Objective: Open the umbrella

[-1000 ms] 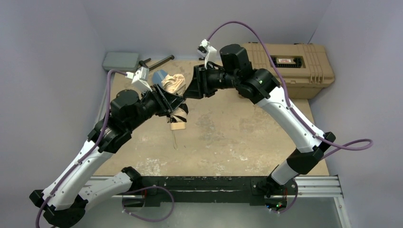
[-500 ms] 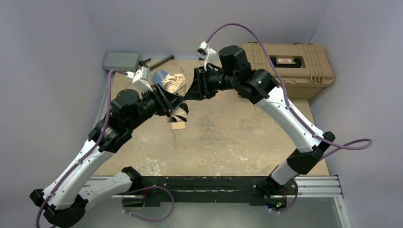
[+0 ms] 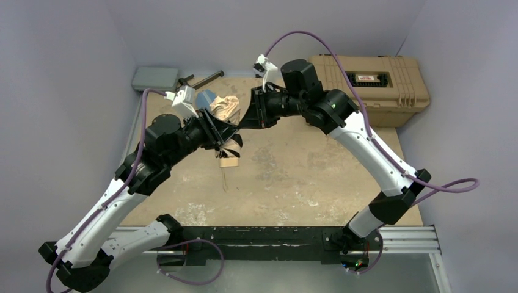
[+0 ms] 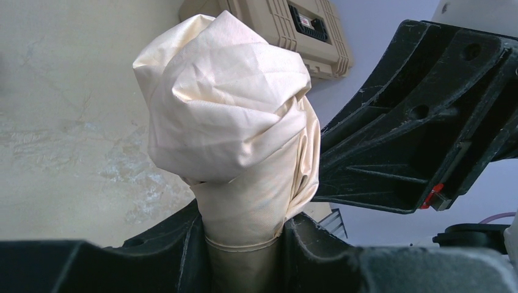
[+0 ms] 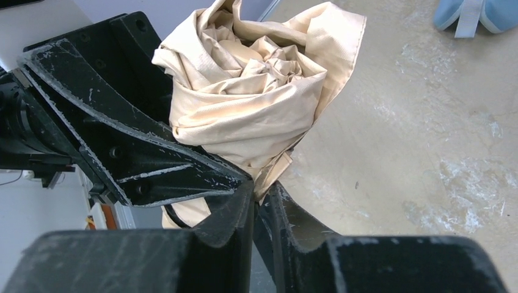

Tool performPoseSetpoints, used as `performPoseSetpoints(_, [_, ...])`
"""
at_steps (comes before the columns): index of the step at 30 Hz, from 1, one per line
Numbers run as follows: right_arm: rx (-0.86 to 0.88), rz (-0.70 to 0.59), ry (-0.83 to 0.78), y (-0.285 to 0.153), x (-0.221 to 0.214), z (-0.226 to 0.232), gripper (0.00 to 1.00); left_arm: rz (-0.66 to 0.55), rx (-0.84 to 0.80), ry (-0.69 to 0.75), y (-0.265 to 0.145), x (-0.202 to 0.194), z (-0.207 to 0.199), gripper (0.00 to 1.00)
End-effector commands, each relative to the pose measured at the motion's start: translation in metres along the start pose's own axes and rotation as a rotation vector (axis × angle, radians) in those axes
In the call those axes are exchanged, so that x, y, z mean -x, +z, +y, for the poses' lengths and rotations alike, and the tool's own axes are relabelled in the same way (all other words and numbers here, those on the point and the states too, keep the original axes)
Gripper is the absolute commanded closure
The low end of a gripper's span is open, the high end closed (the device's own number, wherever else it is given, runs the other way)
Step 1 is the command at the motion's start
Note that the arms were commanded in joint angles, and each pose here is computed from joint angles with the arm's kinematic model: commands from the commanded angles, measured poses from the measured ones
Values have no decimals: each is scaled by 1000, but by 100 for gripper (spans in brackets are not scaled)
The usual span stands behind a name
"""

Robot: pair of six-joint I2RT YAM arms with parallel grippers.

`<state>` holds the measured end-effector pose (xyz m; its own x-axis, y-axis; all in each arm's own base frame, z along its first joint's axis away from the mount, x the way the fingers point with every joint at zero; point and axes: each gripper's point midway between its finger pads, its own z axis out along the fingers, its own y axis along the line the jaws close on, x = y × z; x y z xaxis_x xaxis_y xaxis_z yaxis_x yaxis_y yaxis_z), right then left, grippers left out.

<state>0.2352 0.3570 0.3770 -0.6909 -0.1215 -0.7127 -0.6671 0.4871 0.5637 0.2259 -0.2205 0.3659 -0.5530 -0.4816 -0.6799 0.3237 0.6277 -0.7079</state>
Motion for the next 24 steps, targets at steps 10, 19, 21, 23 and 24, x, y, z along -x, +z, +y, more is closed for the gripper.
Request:
performPoseSetpoints(10, [-44,-7,-100,4,-16,-21,100,-68,-306,14,-27,28,-74,100])
performPoseSetpoints(19, [10,-235,-316,-27,6,-5,100,20,-371,-45,-26,14,-85,100])
performPoseSetpoints(21, [14,-303,-367,-35,8,-3,100,42,-382,-69,-26,11,-88,100])
performPoseSetpoints(23, [-4,-361,-404,-43,7,-8,100,52,-415,-98,-28,11,-95,100])
performPoseSetpoints(24, [-9,-390,-424,-46,8,-8,100,55,-436,-112,-29,11,-99,100])
